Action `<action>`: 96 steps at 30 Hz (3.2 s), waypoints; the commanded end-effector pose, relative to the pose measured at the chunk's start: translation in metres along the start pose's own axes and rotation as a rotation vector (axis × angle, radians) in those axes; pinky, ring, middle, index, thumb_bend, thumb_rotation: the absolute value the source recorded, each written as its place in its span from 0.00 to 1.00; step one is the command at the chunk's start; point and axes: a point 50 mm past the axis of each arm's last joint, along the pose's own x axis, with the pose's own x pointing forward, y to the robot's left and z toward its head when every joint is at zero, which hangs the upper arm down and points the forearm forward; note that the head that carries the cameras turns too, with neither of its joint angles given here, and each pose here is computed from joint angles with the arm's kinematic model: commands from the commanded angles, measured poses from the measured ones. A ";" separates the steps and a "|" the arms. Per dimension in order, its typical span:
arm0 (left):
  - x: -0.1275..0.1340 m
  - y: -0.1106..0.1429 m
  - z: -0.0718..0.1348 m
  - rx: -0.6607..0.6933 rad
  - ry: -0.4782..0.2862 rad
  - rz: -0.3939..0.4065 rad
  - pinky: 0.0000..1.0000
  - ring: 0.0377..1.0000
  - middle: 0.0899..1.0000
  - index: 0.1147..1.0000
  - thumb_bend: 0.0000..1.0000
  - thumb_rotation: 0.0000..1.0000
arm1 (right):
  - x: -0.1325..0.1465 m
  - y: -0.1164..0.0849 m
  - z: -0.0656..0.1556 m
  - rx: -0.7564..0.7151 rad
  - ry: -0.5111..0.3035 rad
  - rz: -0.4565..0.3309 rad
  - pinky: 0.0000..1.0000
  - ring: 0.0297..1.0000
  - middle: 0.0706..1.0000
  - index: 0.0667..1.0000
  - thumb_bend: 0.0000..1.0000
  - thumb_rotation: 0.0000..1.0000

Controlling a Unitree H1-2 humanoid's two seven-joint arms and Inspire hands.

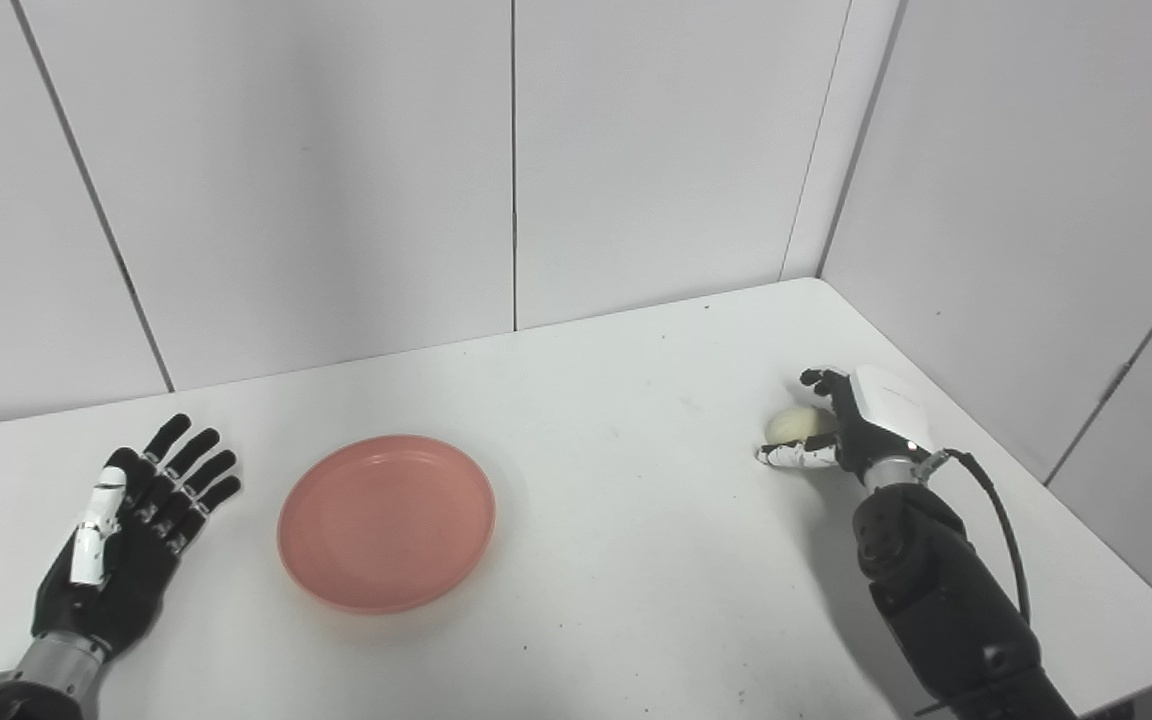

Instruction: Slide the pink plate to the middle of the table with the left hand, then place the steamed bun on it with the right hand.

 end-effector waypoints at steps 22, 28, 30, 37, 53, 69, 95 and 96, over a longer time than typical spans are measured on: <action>-0.073 0.028 -0.067 -0.090 0.231 0.150 0.88 0.88 0.90 0.90 0.51 0.87 | 0.007 -0.023 0.001 0.036 -0.009 -0.009 0.28 0.34 0.38 0.50 0.52 0.00; -0.071 0.024 -0.066 -0.096 0.231 0.147 0.88 0.88 0.90 0.91 0.51 0.88 | 0.004 -0.030 0.009 0.035 -0.033 -0.027 0.27 0.32 0.37 0.50 0.52 0.00; -0.070 0.023 -0.066 -0.094 0.230 0.147 0.88 0.88 0.90 0.91 0.51 0.88 | 0.002 -0.034 0.015 0.028 -0.052 -0.039 0.27 0.32 0.37 0.50 0.52 0.00; -0.067 0.019 -0.068 -0.096 0.225 0.144 0.90 0.89 0.91 0.92 0.51 0.89 | -0.005 -0.050 0.038 0.025 -0.148 -0.077 0.29 0.35 0.39 0.50 0.52 0.00; -0.061 0.002 -0.072 -0.076 0.225 0.138 0.90 0.91 0.93 0.93 0.52 0.87 | -0.019 -0.052 0.120 0.070 -0.366 -0.037 0.32 0.37 0.41 0.51 0.52 0.00; -0.049 -0.030 -0.078 -0.071 0.235 0.147 0.93 0.92 0.94 0.94 0.48 0.95 | -0.044 -0.007 0.225 0.065 -0.618 0.110 0.28 0.34 0.38 0.51 0.52 0.00; -0.022 -0.083 -0.087 -0.060 0.255 0.176 0.91 0.92 0.93 0.93 0.43 1.00 | -0.085 0.064 0.297 0.022 -0.839 0.312 0.24 0.30 0.41 0.47 0.53 0.00; -0.022 -0.084 -0.087 -0.058 0.254 0.174 0.91 0.92 0.93 0.93 0.43 1.00 | -0.086 0.066 0.298 0.012 -0.842 0.313 0.23 0.30 0.42 0.46 0.53 0.00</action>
